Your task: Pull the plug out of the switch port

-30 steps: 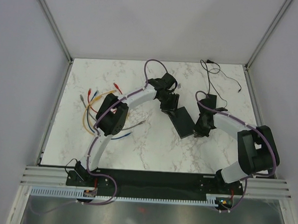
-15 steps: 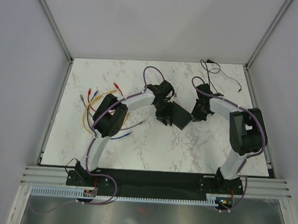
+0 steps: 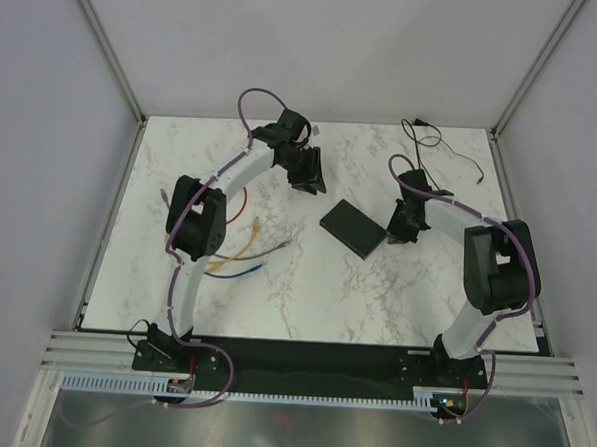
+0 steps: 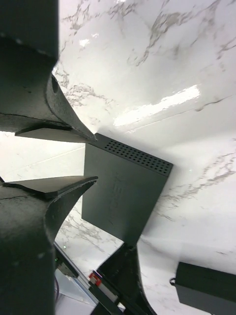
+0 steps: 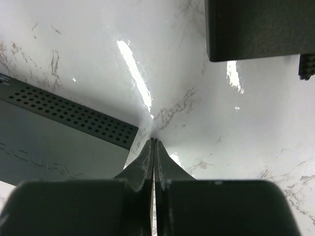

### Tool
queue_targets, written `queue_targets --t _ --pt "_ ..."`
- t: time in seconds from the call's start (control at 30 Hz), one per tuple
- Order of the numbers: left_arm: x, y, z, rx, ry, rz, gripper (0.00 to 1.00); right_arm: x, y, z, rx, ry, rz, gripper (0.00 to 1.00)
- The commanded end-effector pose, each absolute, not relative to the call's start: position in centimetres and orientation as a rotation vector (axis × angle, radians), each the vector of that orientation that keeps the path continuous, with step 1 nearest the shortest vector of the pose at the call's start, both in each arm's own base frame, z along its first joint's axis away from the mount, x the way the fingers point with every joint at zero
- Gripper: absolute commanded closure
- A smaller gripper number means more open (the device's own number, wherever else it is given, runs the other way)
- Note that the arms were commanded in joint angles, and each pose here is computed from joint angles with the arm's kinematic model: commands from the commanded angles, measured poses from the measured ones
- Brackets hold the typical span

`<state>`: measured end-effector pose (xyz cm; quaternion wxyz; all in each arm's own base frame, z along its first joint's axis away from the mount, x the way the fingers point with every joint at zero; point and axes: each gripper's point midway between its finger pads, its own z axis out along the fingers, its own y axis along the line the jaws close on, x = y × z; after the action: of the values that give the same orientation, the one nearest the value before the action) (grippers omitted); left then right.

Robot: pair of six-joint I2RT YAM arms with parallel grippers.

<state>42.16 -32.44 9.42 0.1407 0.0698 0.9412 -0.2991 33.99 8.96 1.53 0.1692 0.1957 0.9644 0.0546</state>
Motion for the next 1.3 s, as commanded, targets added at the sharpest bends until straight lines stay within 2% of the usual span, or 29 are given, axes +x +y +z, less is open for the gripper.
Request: queue_targets --t 0.0,0.1,0.43,0.53,1.0,1.27 --pt "42.3 -34.5 10.8 0.211 2.690 -0.949 0.59 34.4 9.6 2.9 0.571 2.687 0.228 0.98" --pt "42.6 -34.7 9.3 0.180 2.722 -0.948 0.60 34.4 9.7 2.6 0.586 2.683 0.238 0.98" --pt "41.8 -34.5 5.6 0.158 2.805 -0.907 0.82 34.9 10.8 2.2 0.616 2.679 0.313 0.98" --pt "41.2 -34.3 5.4 0.171 2.817 -0.898 0.85 35.3 11.0 1.9 0.615 2.684 0.322 0.98" --pt "35.9 -36.8 4.6 0.314 2.880 -0.901 0.88 39.3 11.8 2.2 0.572 2.657 0.351 0.98" --pt "36.1 -37.7 5.4 0.327 2.855 -0.928 0.88 41.5 12.7 1.8 0.533 2.673 0.381 0.98"
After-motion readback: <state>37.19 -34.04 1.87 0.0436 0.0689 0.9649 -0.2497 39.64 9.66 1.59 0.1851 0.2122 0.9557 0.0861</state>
